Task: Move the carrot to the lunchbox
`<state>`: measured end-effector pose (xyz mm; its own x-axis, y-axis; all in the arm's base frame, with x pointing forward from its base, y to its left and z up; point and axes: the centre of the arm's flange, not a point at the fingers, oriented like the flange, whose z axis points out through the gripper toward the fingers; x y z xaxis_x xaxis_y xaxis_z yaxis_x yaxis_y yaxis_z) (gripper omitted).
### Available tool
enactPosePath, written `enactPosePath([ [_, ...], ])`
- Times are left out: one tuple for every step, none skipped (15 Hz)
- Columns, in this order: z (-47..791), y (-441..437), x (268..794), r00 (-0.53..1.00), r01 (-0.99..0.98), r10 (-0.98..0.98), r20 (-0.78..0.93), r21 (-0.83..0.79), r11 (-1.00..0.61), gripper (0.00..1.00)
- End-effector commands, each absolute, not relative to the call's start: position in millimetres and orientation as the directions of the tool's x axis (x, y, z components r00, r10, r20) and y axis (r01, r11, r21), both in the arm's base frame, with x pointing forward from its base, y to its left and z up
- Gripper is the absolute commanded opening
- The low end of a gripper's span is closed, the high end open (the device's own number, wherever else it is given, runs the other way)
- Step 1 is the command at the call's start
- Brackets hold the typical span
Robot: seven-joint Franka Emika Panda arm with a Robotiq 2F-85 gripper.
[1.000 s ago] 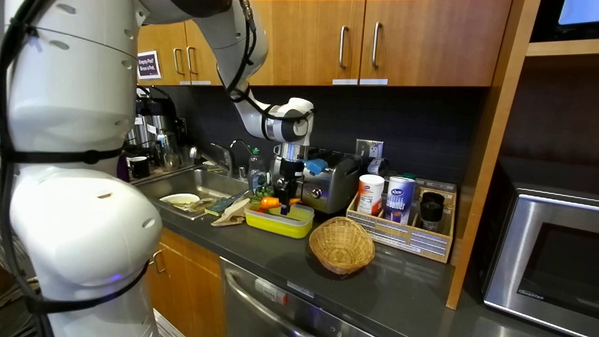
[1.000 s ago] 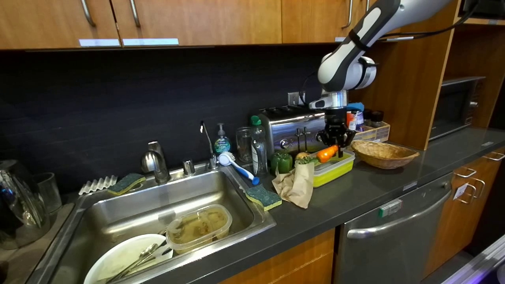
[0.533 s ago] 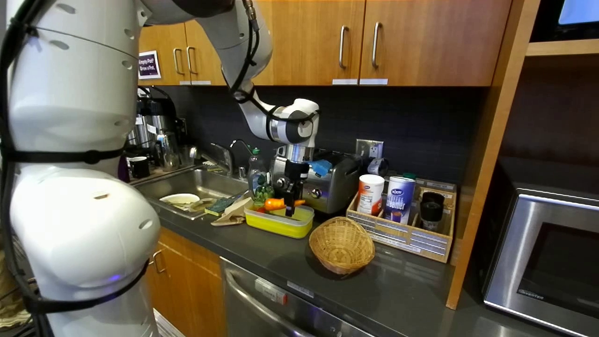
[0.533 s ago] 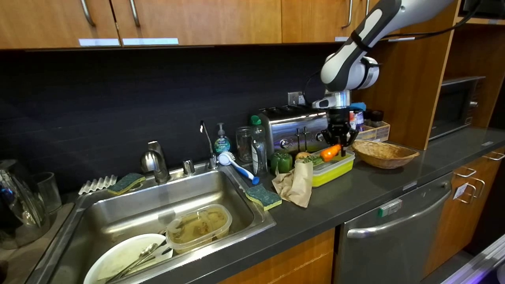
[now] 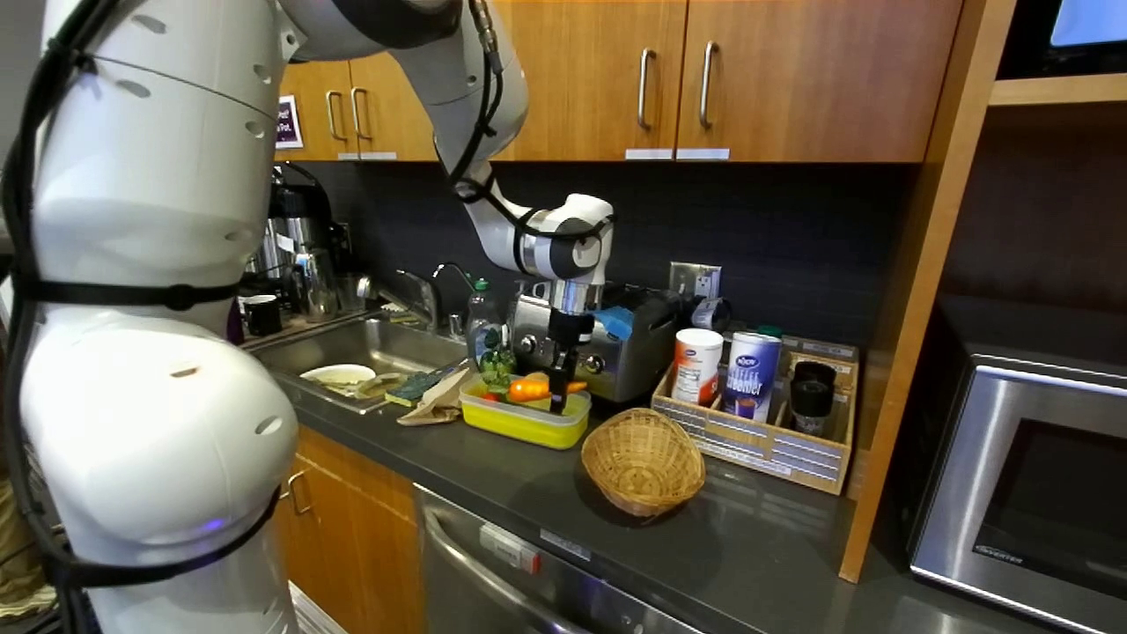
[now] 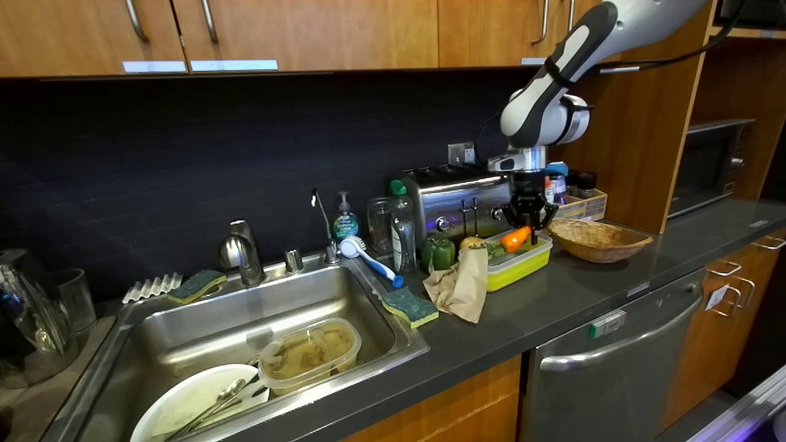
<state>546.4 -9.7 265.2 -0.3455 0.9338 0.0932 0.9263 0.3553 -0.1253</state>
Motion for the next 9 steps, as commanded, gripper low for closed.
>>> enactPosePath([
  [260.4, -11.3, 559.9, -0.367, 0.920, 0.923, 0.117, -0.104, 0.379, 0.06],
  [259.0, -10.4, 561.1, -0.370, 0.918, 0.921, 0.119, -0.106, 0.383, 0.06],
  [258.1, -9.7, 563.1, -0.371, 0.917, 0.921, 0.120, -0.106, 0.384, 0.06],
  [258.4, -9.1, 563.9, -0.371, 0.918, 0.921, 0.121, -0.106, 0.383, 0.06],
  [258.0, -8.0, 565.7, -0.371, 0.918, 0.921, 0.123, -0.105, 0.383, 0.06],
  [257.3, -7.1, 567.4, -0.370, 0.918, 0.921, 0.125, -0.105, 0.383, 0.06],
  [256.4, -6.1, 568.8, -0.370, 0.918, 0.920, 0.126, -0.105, 0.383, 0.06],
  [255.7, -4.9, 570.1, -0.367, 0.919, 0.921, 0.128, -0.105, 0.381, 0.06],
  [255.6, -4.4, 571.0, -0.366, 0.919, 0.922, 0.128, -0.105, 0.380, 0.06],
])
